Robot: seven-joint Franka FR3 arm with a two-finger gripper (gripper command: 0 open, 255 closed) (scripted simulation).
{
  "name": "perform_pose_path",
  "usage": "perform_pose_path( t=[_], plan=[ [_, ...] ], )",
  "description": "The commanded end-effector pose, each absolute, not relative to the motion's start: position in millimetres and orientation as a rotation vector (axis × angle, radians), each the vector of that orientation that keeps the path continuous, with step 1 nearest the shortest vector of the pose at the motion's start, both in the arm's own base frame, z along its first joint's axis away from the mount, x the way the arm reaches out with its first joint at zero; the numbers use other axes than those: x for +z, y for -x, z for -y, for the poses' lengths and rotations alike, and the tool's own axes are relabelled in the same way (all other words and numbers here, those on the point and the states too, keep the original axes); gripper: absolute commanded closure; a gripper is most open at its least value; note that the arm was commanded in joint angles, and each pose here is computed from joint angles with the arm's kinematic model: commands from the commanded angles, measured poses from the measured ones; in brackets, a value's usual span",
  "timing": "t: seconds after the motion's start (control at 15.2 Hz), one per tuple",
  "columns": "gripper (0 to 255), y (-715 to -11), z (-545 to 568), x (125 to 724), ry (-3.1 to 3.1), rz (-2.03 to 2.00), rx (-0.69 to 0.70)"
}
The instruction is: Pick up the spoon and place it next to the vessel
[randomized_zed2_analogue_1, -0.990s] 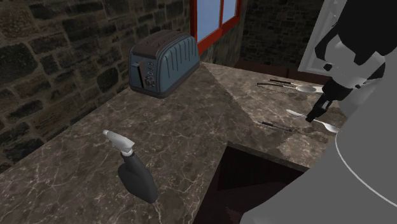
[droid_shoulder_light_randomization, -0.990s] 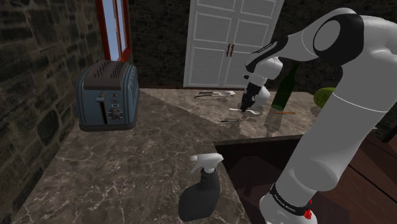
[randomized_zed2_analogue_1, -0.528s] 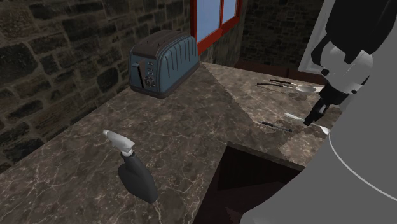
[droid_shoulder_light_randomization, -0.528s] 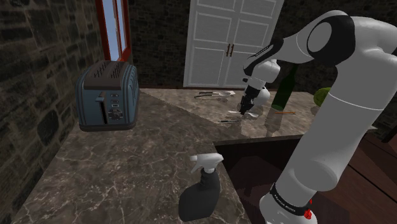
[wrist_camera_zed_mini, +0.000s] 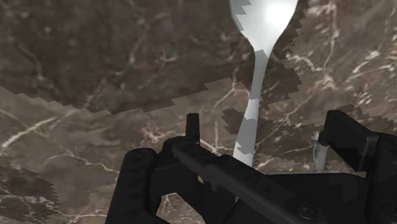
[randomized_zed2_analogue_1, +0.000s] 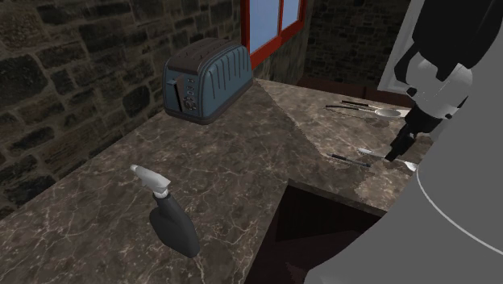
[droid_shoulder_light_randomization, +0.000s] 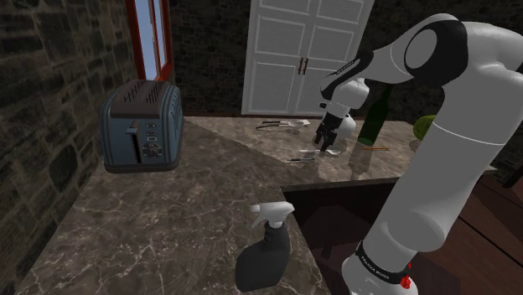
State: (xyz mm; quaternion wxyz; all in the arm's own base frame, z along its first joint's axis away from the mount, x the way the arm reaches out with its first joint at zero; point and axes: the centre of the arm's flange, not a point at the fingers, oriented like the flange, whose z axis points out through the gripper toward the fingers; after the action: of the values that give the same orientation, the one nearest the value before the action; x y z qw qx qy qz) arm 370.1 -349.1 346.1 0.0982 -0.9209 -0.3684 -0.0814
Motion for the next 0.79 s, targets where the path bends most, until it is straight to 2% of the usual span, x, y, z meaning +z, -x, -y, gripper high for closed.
perform_pose_path(
  t=[0.0, 0.26, 0.73],
  plan=[
    [0, -370.1, 349.1, 346.1, 2.725, 1.09, -0.241],
    [0, -366.3, 361.2, 394.4, 2.725, 1.09, -0.241],
    [0, -366.3, 361.2, 394.4, 2.725, 1.09, -0.241]
  ],
)
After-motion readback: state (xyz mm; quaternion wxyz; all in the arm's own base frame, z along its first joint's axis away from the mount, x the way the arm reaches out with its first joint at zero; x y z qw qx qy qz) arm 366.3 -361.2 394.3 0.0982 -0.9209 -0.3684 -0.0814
